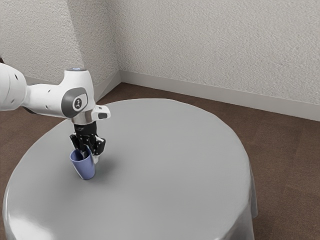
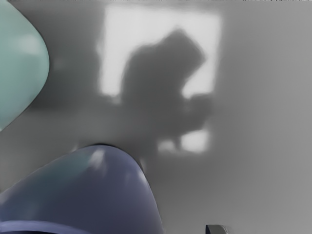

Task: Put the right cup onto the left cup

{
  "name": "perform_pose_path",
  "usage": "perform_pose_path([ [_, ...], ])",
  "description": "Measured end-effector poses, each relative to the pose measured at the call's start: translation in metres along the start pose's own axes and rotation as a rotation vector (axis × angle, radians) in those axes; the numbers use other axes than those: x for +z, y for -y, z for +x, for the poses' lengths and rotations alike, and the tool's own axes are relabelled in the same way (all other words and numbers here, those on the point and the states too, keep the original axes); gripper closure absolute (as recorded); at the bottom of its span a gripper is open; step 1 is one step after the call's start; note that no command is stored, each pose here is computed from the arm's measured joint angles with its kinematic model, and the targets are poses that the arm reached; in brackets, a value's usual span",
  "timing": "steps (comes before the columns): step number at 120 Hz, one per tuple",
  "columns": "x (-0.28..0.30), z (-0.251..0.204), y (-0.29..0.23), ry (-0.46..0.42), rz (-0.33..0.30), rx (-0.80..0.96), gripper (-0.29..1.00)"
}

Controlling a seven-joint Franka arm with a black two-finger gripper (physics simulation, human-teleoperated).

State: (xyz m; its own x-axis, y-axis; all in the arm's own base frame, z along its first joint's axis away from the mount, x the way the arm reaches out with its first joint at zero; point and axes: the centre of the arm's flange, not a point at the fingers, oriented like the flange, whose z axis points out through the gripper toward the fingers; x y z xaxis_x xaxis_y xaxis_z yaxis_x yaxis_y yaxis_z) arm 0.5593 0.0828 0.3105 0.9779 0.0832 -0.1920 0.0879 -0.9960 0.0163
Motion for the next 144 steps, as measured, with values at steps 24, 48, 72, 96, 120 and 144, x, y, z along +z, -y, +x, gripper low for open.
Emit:
perform_pose_path([
  [24, -0.002, 0.001, 0.0, -0.007, 0.004, 0.011, 0.65],
  [48, -0.003, 0.001, 0.001, -0.011, 0.006, 0.016, 0.74],
  [72, -0.007, 0.001, -0.006, -0.018, 0.007, 0.032, 0.77],
  [96, -0.014, 0.0, -0.014, -0.03, 0.011, 0.048, 0.78],
  [120, -0.042, -0.005, -0.031, -0.075, 0.011, 0.08, 0.78],
  [144, -0.078, -0.015, -0.047, -0.107, 0.012, 0.109, 0.78],
])
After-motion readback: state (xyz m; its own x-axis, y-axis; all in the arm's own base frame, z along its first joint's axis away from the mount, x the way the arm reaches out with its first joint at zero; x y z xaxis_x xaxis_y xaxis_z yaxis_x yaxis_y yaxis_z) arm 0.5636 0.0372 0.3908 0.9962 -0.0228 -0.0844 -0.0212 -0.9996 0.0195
